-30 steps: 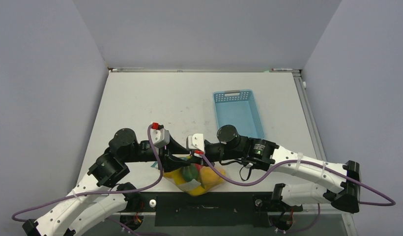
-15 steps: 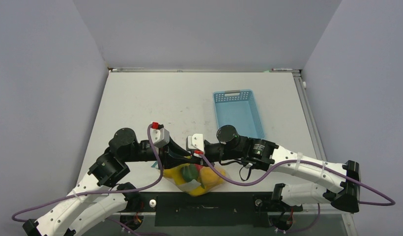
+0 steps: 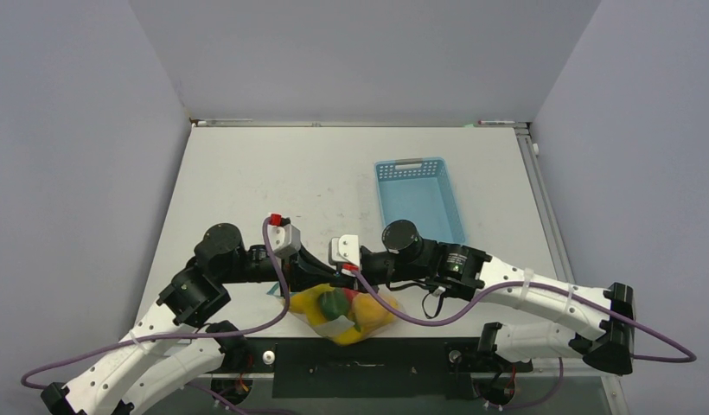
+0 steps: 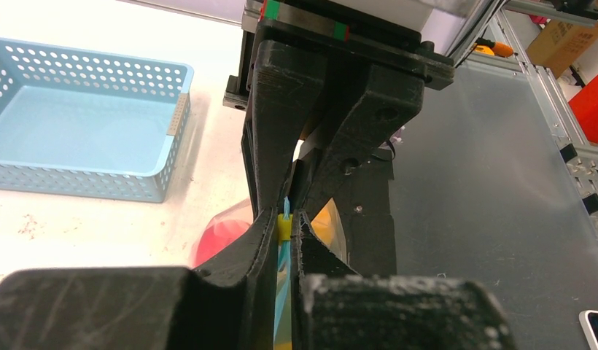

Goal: Place the food in the zip-top bag and seal the zipper
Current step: Zip the zipper food storage bag at the center of the board.

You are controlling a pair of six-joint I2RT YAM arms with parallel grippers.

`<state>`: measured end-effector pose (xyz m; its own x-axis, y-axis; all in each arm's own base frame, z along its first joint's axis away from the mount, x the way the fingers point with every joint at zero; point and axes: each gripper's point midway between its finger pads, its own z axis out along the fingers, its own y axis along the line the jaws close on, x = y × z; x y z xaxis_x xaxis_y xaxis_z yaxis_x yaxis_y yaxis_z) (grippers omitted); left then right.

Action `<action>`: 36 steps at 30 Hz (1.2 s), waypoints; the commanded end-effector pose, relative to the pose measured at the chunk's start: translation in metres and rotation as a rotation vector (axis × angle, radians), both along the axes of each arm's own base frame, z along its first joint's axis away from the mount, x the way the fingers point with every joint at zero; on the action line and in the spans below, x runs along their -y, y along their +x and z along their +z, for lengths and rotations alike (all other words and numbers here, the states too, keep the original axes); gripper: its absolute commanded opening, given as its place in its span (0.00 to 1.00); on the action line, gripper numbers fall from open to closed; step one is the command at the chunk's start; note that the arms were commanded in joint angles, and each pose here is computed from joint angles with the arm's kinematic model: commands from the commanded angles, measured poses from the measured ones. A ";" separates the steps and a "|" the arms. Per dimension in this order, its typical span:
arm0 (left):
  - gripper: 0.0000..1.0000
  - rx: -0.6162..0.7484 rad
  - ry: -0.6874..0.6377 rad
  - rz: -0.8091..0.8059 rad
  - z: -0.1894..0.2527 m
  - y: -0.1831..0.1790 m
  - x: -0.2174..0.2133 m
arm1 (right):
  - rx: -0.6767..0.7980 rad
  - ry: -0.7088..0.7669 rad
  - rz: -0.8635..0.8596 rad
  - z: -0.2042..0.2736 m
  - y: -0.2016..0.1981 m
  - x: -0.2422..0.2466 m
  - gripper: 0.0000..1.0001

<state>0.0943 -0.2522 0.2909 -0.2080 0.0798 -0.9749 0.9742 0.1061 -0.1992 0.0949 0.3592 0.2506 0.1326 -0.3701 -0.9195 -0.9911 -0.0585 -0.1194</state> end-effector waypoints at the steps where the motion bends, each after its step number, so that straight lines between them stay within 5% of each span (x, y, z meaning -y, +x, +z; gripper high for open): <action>1: 0.00 0.018 0.001 -0.007 0.002 0.001 0.001 | 0.047 0.117 -0.020 0.033 0.003 0.000 0.05; 36: 0.00 0.024 -0.004 -0.004 0.004 0.000 0.000 | 0.114 0.484 -0.189 0.130 0.012 0.037 0.05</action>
